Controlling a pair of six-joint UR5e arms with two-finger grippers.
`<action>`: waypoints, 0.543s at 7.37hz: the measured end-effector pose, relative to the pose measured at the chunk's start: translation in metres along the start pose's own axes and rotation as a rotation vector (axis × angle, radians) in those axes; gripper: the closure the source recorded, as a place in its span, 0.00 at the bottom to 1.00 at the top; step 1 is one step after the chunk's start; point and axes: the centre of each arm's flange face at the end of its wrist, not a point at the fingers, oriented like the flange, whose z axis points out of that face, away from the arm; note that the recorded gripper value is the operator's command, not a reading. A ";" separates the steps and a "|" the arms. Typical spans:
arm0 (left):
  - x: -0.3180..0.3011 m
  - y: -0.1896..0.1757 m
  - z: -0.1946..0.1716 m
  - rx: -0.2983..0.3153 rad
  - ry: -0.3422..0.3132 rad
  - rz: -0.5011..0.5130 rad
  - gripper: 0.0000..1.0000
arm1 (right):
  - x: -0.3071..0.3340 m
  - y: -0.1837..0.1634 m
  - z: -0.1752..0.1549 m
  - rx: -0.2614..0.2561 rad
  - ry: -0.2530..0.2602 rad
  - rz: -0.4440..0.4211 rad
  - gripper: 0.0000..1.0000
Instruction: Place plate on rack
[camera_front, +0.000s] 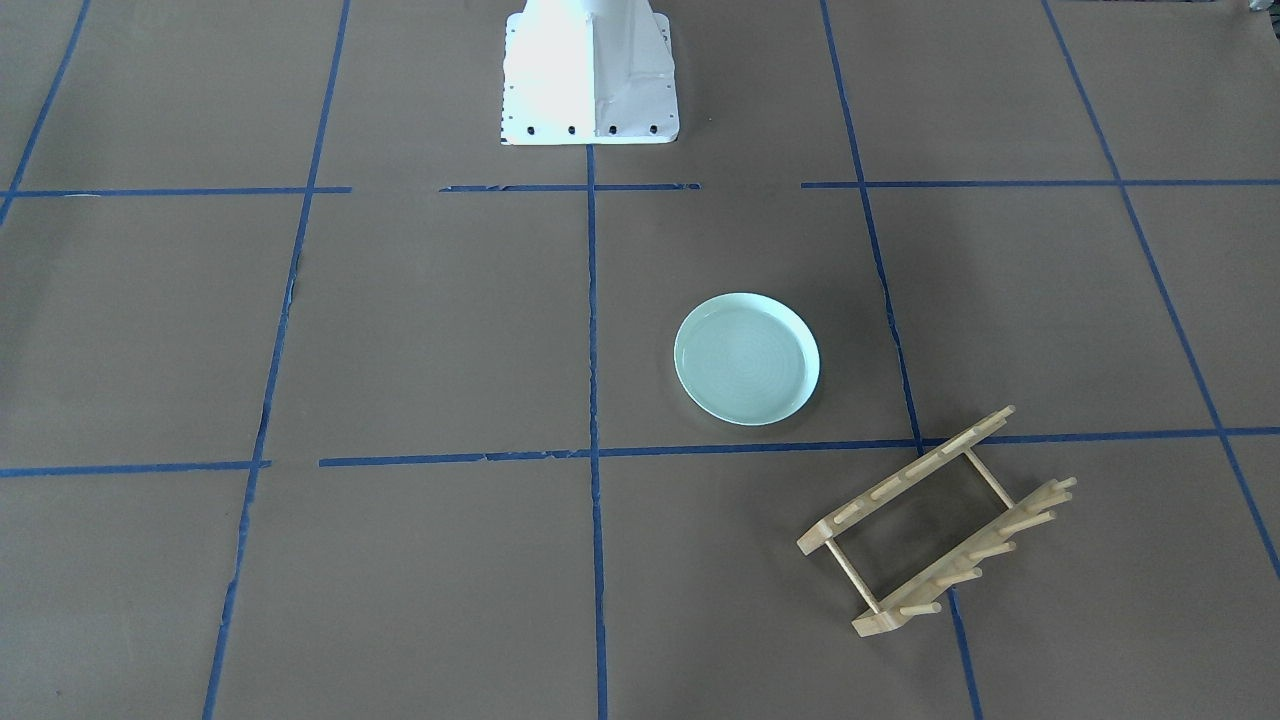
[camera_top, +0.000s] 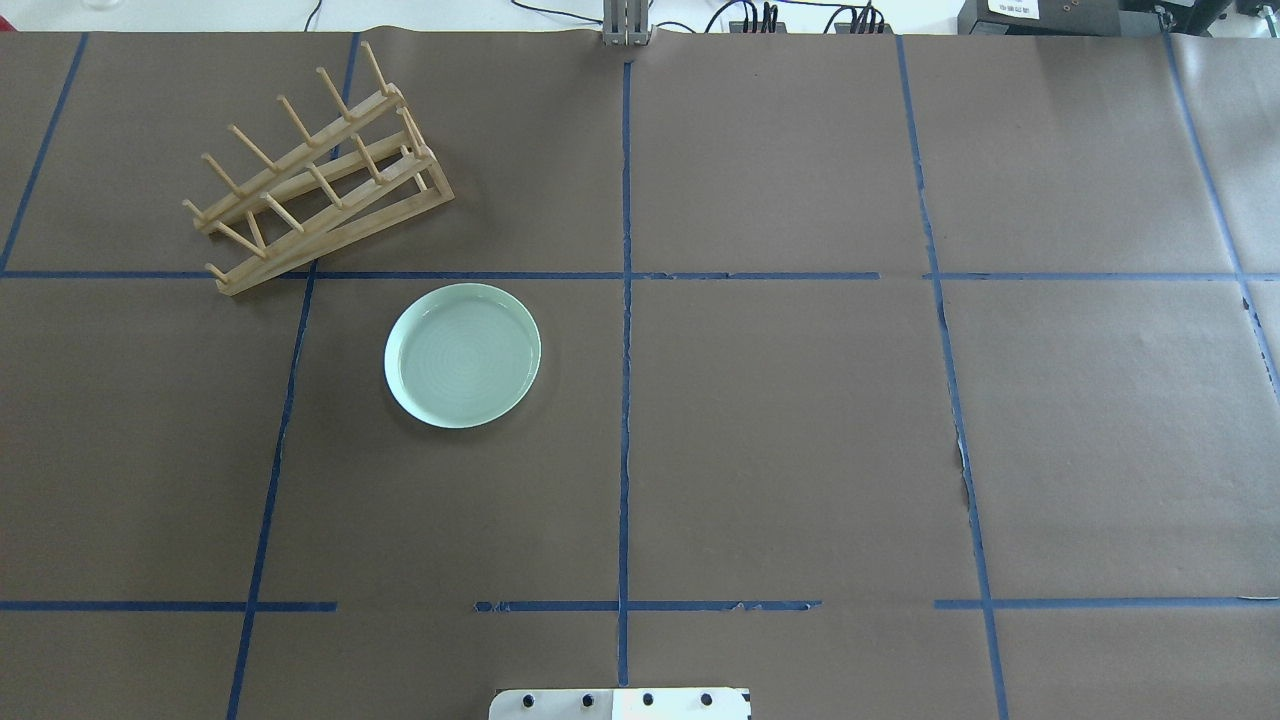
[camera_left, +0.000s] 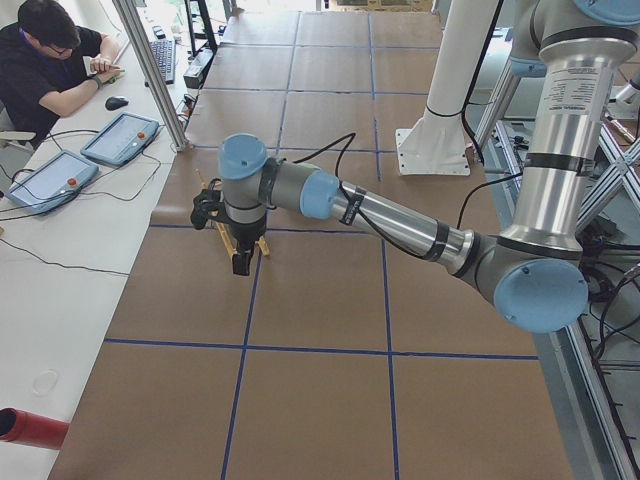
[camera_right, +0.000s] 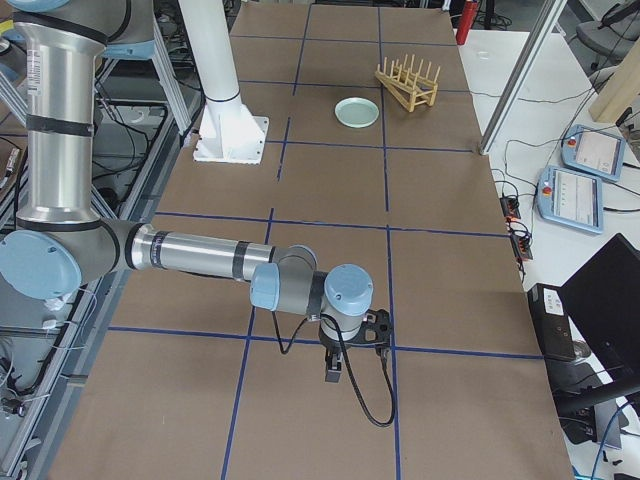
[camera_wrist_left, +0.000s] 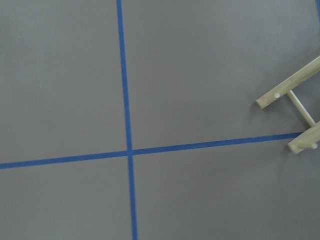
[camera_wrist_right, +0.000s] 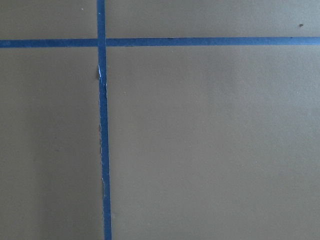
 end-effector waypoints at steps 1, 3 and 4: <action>0.049 -0.012 0.000 -0.005 0.018 -0.014 0.00 | 0.000 0.000 0.000 0.000 0.000 0.000 0.00; 0.140 -0.019 0.011 -0.028 0.056 -0.074 0.00 | 0.000 0.000 0.000 0.000 0.000 0.000 0.00; 0.191 -0.020 0.026 -0.044 0.055 -0.110 0.00 | 0.000 0.000 0.000 0.000 0.000 0.000 0.00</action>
